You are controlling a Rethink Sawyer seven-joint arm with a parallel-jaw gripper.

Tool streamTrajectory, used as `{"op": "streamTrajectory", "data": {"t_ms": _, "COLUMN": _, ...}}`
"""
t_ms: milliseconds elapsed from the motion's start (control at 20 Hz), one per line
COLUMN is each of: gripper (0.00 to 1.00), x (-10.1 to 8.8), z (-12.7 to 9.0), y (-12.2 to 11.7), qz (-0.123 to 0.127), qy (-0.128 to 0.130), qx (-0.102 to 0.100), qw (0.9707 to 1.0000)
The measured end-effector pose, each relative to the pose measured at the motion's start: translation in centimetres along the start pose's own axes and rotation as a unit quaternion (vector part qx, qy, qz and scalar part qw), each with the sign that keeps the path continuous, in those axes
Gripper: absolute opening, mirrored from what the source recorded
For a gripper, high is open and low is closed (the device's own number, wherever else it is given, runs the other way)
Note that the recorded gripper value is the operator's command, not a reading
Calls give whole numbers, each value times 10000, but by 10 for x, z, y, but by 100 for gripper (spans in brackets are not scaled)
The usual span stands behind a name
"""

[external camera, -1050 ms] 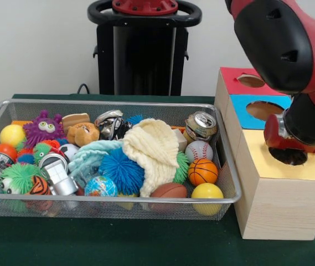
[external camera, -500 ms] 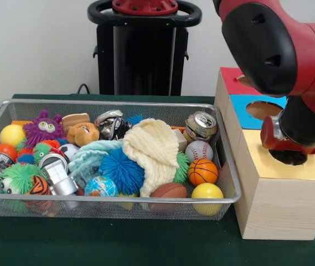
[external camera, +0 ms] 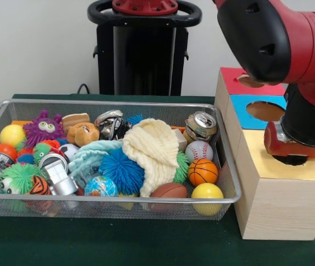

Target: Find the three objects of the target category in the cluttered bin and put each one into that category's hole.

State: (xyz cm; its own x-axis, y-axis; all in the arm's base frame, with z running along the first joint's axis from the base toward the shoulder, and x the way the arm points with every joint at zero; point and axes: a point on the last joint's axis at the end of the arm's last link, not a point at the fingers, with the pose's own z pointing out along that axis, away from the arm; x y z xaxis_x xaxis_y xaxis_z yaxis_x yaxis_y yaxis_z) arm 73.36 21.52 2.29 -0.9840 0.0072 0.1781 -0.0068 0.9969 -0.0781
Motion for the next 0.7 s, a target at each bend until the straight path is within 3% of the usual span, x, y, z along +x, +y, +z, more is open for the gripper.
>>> {"op": "streamTrajectory", "data": {"t_ms": 350, "gripper": 0, "x": -6, "z": -17, "y": 0, "qz": -38, "qy": -468, "qx": -36, "qw": 9989}}
{"op": "streamTrajectory", "data": {"t_ms": 700, "gripper": 0, "x": -8, "z": -24, "y": -2, "qz": -42, "qy": -537, "qx": -19, "qw": 9985}}
